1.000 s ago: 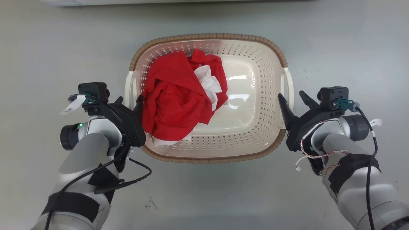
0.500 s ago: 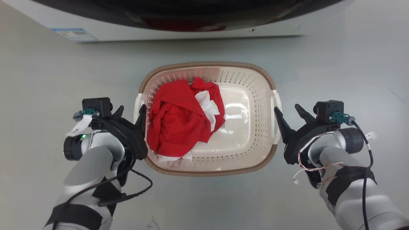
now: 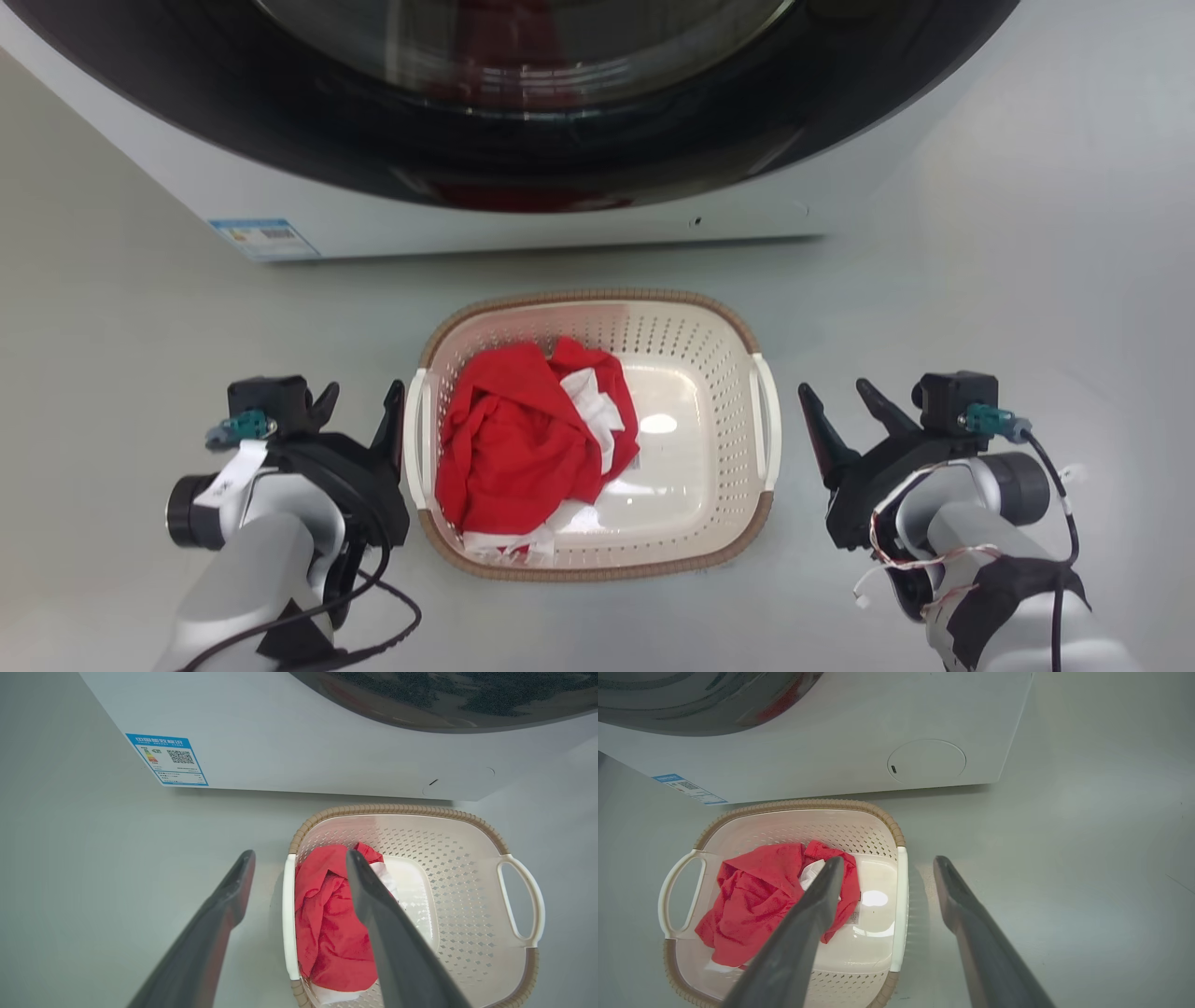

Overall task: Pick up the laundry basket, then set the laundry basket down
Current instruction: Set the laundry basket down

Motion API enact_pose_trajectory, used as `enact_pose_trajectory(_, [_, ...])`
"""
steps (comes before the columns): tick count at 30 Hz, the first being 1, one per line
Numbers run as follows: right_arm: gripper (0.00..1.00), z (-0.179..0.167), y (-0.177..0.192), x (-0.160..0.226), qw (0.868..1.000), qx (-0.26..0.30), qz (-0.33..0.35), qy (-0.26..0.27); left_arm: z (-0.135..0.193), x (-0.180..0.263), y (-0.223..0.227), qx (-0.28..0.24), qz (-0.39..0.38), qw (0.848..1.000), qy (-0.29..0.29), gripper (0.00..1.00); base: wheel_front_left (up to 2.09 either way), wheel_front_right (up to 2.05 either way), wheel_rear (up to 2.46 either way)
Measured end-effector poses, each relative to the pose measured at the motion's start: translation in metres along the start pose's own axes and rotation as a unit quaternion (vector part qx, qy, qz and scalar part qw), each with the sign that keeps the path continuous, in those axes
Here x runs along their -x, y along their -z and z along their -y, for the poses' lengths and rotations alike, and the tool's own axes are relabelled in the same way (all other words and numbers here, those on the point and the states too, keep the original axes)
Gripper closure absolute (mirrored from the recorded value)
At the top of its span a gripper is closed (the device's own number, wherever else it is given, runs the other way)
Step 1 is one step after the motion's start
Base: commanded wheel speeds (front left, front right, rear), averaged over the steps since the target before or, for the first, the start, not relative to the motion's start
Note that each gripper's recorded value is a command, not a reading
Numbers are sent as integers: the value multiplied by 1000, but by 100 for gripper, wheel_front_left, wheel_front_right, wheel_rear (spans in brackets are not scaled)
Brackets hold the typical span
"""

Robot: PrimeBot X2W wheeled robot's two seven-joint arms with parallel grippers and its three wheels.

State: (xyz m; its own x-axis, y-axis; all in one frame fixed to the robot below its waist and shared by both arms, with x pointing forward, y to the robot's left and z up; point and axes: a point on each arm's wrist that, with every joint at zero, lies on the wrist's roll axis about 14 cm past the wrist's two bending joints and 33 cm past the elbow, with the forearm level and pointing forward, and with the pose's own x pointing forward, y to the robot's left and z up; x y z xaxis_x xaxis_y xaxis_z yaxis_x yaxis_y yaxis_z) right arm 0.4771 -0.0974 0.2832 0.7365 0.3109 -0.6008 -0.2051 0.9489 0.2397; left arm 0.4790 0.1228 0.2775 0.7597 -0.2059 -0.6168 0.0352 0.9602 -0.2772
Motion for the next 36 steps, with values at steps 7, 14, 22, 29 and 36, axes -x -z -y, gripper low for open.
enact_pose_trajectory(7, [0, -7, -18, 30, 999, -8, 38, 0, 11, 27, -14, -6, 30, 999, 11, 0, 0, 0, 0])
enact_pose_trajectory(14, [0, -9, -42, 66, 996, -4, 92, 7, 24, 59, -41, -14, 89, 996, 18, 0, 0, 0, 0])
enact_pose_trajectory(22, [0, -16, -63, 104, 988, 23, 152, 12, 27, 98, -58, -33, 146, 989, 12, 0, 0, 0, 0])
enact_pose_trajectory(29, [0, -23, -84, 138, 976, 51, 211, 17, 32, 132, -73, -43, 204, 978, 7, 0, 0, 0, 0])
enact_pose_trajectory(36, [0, -32, -108, 171, 957, 78, 277, 25, 31, 168, -86, -61, 261, 963, -4, 0, 0, 0, 0])
